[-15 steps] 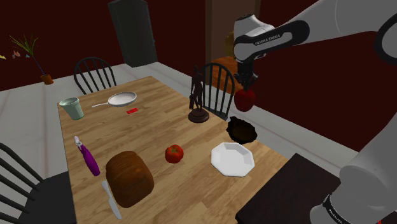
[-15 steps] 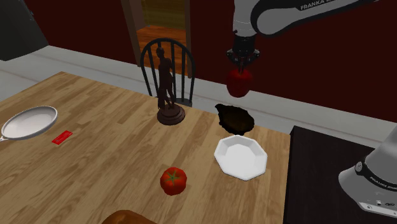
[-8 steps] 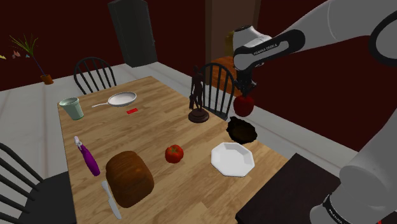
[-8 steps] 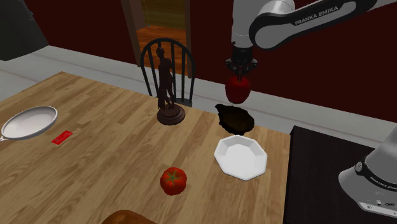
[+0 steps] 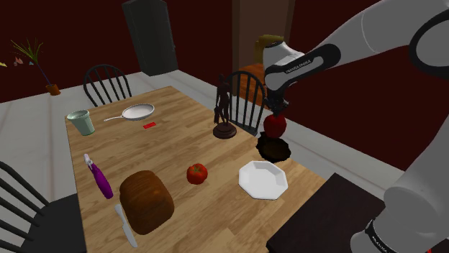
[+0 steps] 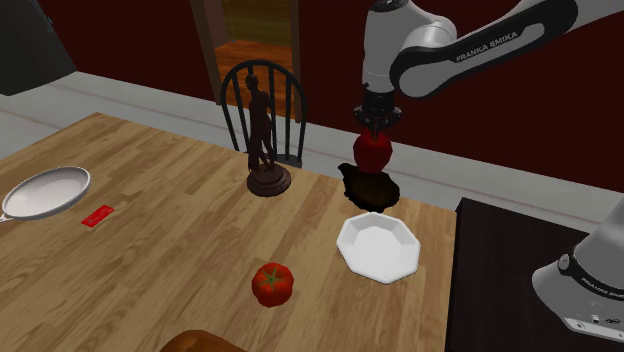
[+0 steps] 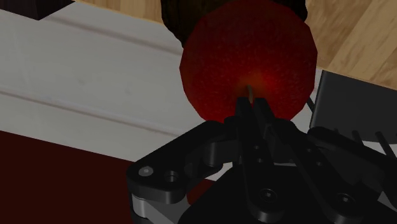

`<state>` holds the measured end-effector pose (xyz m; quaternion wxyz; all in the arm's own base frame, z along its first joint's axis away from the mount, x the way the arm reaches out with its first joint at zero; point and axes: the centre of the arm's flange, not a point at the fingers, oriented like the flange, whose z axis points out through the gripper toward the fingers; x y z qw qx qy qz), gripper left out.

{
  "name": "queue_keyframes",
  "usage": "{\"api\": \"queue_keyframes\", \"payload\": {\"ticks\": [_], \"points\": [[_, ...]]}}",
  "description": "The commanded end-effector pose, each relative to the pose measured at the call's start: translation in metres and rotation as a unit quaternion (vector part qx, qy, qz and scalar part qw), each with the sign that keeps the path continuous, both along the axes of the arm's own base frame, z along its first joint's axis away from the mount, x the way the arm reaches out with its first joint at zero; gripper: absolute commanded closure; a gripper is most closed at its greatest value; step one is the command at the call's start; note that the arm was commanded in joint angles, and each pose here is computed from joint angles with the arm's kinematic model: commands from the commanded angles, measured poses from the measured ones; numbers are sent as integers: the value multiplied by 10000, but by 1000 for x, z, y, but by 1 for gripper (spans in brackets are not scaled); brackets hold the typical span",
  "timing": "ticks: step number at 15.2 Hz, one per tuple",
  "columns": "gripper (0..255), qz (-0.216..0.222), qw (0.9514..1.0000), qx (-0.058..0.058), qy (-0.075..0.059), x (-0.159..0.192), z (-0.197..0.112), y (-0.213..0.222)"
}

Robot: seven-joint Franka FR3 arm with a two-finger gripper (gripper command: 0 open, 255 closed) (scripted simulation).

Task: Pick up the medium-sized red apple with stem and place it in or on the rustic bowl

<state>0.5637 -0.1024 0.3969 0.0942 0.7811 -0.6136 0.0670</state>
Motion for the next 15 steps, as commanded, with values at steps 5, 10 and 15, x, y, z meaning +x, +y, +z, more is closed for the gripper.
{"api": "queue_keyframes", "payload": {"ticks": [5, 10, 15], "points": [[255, 1, 10000, 0, -4, 1, -32, 1], [255, 1, 10000, 0, -4, 1, -35, 1], [0, 1, 10000, 0, -4, 1, -35, 1]]}}
